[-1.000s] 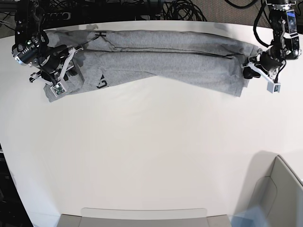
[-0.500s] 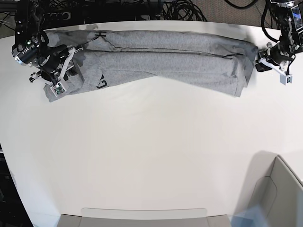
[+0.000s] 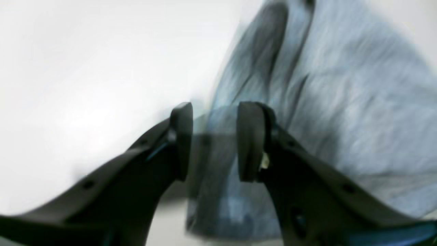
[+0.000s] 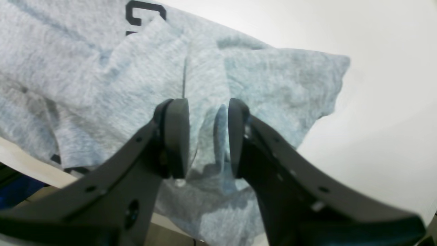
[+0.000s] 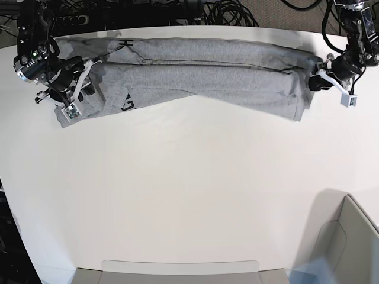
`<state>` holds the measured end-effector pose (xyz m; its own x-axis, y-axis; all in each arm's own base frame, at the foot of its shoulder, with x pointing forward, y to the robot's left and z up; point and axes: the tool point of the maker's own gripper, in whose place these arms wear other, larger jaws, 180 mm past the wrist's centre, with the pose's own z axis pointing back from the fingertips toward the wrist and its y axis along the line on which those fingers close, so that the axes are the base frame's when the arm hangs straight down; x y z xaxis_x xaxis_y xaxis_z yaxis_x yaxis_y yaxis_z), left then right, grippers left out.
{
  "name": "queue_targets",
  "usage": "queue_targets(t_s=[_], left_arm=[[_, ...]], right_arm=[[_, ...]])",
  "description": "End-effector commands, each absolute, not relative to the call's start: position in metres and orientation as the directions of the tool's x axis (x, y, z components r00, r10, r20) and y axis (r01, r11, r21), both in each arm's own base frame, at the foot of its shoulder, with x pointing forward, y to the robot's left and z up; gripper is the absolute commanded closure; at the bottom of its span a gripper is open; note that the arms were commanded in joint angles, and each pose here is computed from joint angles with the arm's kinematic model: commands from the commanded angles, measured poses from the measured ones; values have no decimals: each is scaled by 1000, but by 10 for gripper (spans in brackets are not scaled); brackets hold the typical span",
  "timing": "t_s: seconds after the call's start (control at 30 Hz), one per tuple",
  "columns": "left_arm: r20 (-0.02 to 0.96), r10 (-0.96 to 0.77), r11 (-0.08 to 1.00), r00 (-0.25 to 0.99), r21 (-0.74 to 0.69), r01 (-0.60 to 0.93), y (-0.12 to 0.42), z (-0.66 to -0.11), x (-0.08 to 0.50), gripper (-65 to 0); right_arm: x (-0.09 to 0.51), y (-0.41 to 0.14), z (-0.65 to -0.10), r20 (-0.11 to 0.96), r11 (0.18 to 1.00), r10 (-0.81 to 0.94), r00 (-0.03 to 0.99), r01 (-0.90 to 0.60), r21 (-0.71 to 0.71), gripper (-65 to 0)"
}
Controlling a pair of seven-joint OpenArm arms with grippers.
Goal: Fold the T-shirt properly
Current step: 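Hold the folded edge ends with both grippers and tug them taut, then adjust both grippers' grip on the folded strip's ends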
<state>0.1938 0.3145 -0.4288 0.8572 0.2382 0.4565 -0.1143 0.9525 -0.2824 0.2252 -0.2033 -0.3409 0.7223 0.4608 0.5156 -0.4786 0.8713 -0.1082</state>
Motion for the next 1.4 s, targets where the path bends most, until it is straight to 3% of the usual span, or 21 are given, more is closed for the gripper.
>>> queue_targets(t_s=[0.0,0.33,0.53,0.7,0.83,0.97,1.17,1.37], left_arm=[[420,228,957,878,-262,-123,319,-434,185,-225],[336,113,947,935,-322,2,259,-459,164,-207],[345,137,945,929,-327,-18,260,-460,164,0],[365,144,945,920,-325,-19,261,-460,161,0],[438,241,943,866,-316,-102,285,-442,173,0],[489,308,940,816,-288,-182,319,-426,178,0],[546,422,905,724,-294,-307,372,-409,200,0],[552,286,945,783,-295,-138,354,-400,218,0]], right_arm=[[231,-204,-333,537,866,469,701,-483,-127,-199],[230,-205,-333,535,866,470,702,-483,-127,-199],[232,-211,-330,525,858,491,695,-491,-152,-199],[232,-212,-330,525,858,490,696,-490,-152,-199],[237,-211,-324,549,862,482,683,-482,-158,-199],[251,-211,-309,627,876,448,637,-452,-167,-199],[268,-230,-274,761,947,247,599,-314,-60,-199],[266,-231,-273,767,949,229,600,-312,-39,-199]])
